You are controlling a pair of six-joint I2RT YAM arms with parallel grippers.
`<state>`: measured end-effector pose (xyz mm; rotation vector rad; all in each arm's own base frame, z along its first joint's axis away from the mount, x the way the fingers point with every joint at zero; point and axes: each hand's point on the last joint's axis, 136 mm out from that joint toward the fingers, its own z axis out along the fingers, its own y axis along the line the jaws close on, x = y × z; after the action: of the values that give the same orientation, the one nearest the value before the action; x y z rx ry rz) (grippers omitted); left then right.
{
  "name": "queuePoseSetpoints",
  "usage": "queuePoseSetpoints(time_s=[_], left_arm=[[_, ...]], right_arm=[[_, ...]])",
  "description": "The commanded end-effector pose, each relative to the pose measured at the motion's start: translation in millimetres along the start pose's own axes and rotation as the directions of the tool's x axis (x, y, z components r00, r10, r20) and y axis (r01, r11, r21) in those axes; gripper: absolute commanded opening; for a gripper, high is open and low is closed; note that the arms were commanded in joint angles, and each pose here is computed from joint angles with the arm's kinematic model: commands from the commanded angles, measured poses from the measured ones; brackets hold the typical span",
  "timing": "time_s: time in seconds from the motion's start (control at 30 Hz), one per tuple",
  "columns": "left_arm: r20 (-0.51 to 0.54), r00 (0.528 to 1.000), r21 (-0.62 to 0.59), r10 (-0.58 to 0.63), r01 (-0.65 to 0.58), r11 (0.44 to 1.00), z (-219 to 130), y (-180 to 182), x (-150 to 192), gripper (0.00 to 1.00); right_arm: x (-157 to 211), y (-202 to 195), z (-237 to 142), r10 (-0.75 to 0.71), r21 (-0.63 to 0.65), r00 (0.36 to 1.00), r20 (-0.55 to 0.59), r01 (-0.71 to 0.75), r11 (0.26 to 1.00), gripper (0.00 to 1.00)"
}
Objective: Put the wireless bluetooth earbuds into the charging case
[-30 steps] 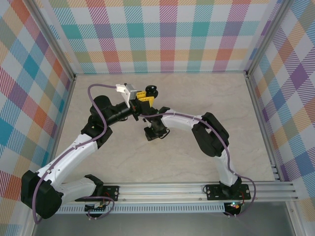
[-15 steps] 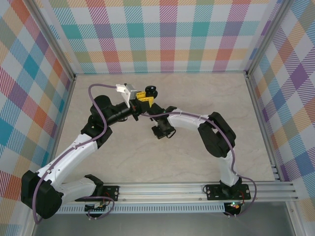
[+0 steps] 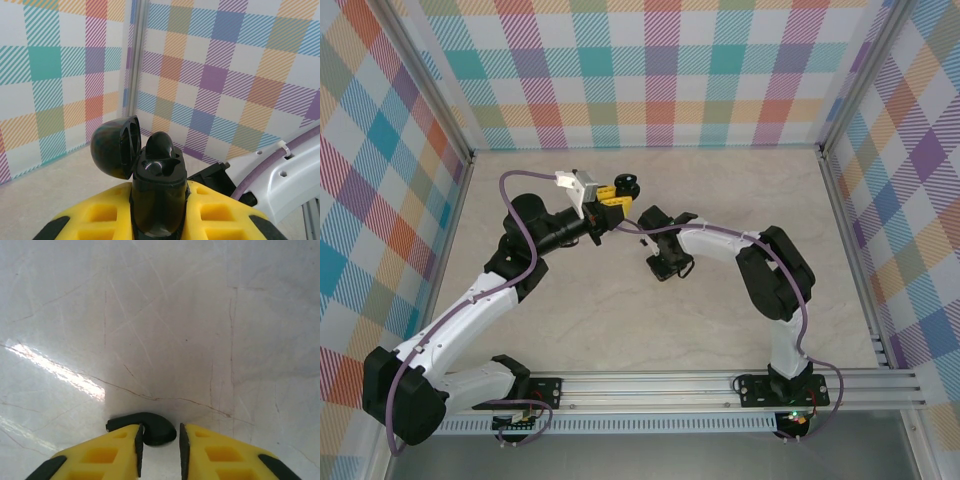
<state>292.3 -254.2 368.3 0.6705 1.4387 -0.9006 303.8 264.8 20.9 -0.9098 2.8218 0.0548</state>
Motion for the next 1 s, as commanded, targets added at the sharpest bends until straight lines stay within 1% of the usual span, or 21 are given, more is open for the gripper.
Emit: queuePoseSetpoints(time_s=[0.0,0.23,0.37,0.5,0.63,0.83,0.97], left_arm=[[0.055,0.998,-0.008,0.026,-0.026,1.000,-6,-1,-21,0.06],[0.052,0.998,-0.006,0.025,-0.025,1.000,-6,-1,-19,0.06],[0.057,0.998,-0.001,0.027,-0.027,1.000,-5,-2,-21,0.06],[0.059,0.998,0.007,0.027,-0.027,1.000,-5,-3,-22,0.06],[0.066,0.997,0.013,0.033,-0.033,0.999,-6,-5,-24,0.06],[0.069,0.997,0.030,0.036,-0.038,0.999,-7,-8,-24,0.06],[0.066,0.997,0.032,0.034,-0.037,0.999,-7,-8,-23,0.06]], right_arm=[[16,0,-2,0.009,-0.017,0.998,-0.055,-0.010,1.000,0.34],[8,5,-27,0.054,-0.081,0.999,0.006,-0.054,0.995,0.40],[11,7,-38,0.091,-0.130,0.995,0.025,-0.087,0.988,0.40],[21,13,-40,0.122,-0.185,0.992,0.014,-0.118,0.976,0.36],[34,15,-35,0.150,-0.203,0.989,-0.015,-0.150,0.968,0.30],[39,13,-22,0.206,-0.198,0.978,-0.041,-0.210,0.957,0.23],[36,6,-12,0.240,-0.155,0.969,-0.052,-0.246,0.957,0.18]])
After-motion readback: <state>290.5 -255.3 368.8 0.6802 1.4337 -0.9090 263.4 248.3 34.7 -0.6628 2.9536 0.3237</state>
